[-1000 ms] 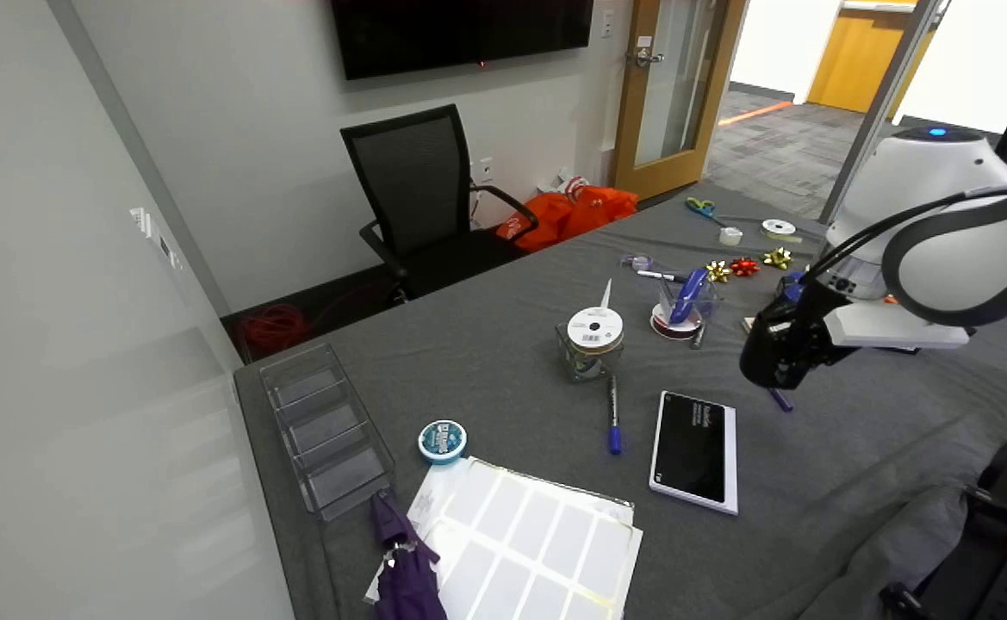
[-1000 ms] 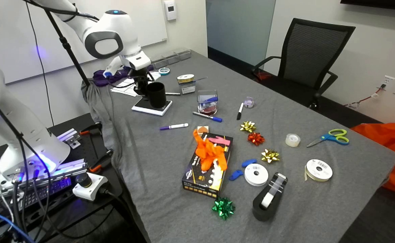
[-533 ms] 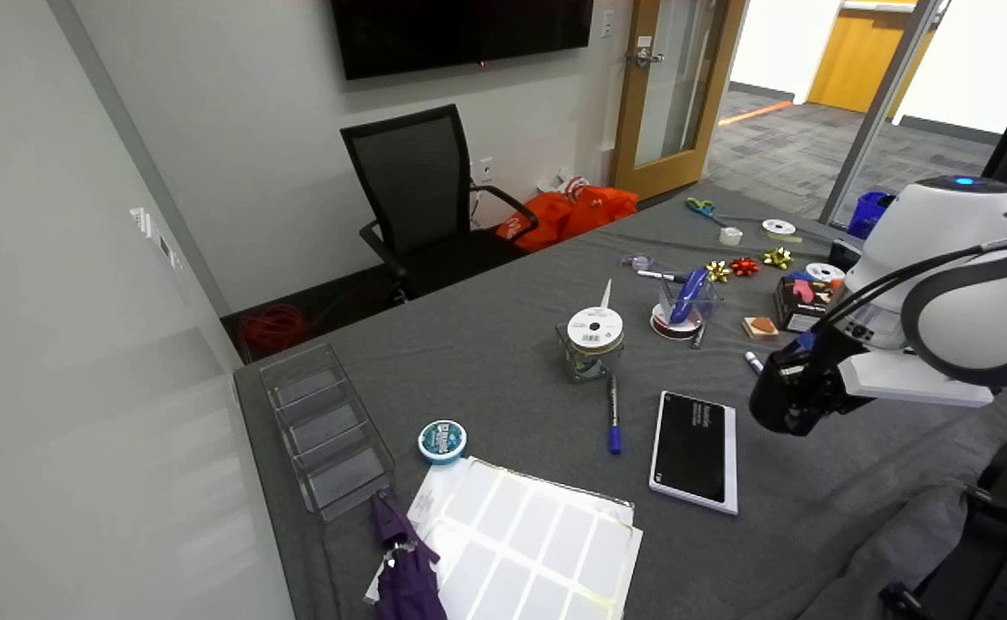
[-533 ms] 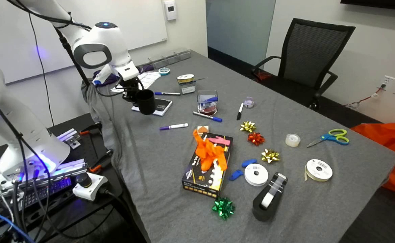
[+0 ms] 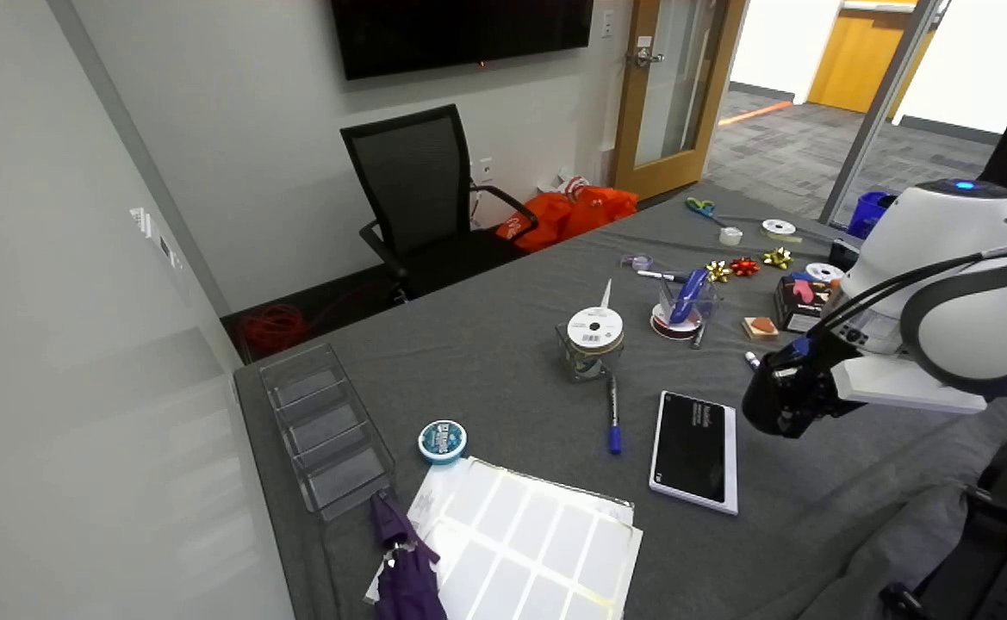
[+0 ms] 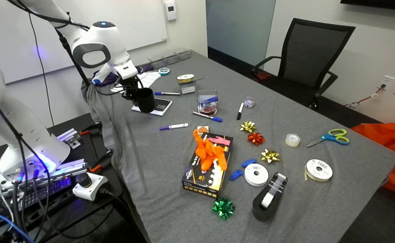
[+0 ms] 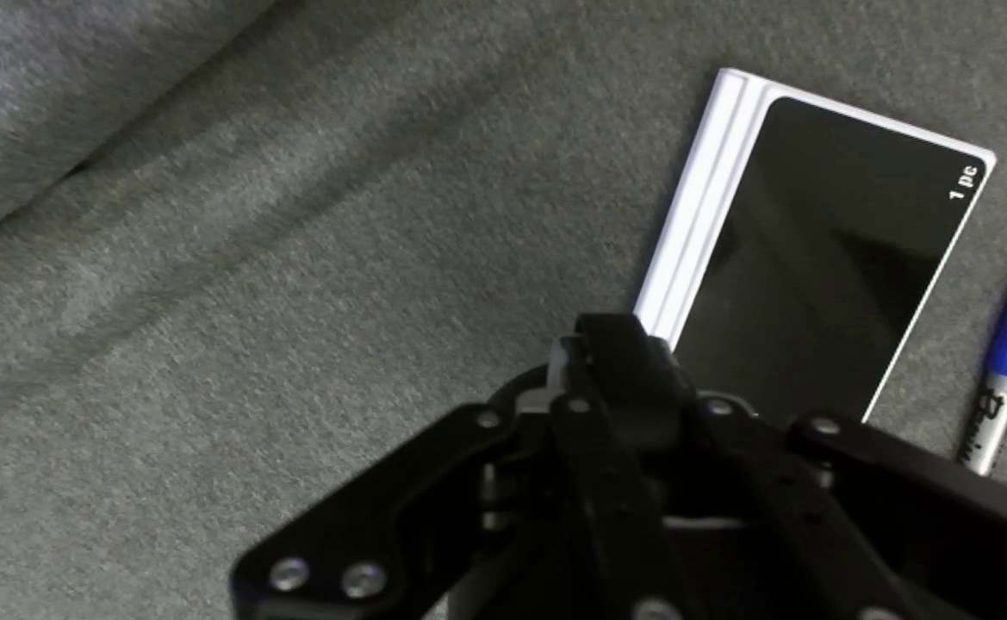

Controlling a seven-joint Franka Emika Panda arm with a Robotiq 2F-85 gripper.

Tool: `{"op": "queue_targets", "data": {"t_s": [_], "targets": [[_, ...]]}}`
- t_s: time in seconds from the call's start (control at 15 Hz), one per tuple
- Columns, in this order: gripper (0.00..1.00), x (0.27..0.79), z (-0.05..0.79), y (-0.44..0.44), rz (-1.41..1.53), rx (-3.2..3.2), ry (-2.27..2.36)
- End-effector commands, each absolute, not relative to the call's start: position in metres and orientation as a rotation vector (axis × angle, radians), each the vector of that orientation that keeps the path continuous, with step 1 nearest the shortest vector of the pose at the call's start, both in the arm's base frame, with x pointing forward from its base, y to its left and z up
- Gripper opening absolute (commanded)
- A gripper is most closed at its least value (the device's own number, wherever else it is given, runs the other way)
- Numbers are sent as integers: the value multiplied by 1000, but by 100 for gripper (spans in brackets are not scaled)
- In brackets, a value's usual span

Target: Put the black cup on the black object on the left

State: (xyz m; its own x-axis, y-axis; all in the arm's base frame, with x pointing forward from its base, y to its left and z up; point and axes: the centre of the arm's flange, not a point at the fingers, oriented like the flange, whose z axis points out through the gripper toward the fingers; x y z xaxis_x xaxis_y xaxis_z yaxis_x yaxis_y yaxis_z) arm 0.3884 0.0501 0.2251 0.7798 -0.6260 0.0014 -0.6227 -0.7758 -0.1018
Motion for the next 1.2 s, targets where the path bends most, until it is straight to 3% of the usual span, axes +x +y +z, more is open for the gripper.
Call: {"op": "queue_targets", "data": {"t_s": [0.0, 0.67, 1.13], "targets": [[4, 387, 219, 65, -58, -2851, 1030], [4, 401, 212, 145, -182, -2671, 1234], [4, 420, 183, 139, -376, -2652, 1367]]}}
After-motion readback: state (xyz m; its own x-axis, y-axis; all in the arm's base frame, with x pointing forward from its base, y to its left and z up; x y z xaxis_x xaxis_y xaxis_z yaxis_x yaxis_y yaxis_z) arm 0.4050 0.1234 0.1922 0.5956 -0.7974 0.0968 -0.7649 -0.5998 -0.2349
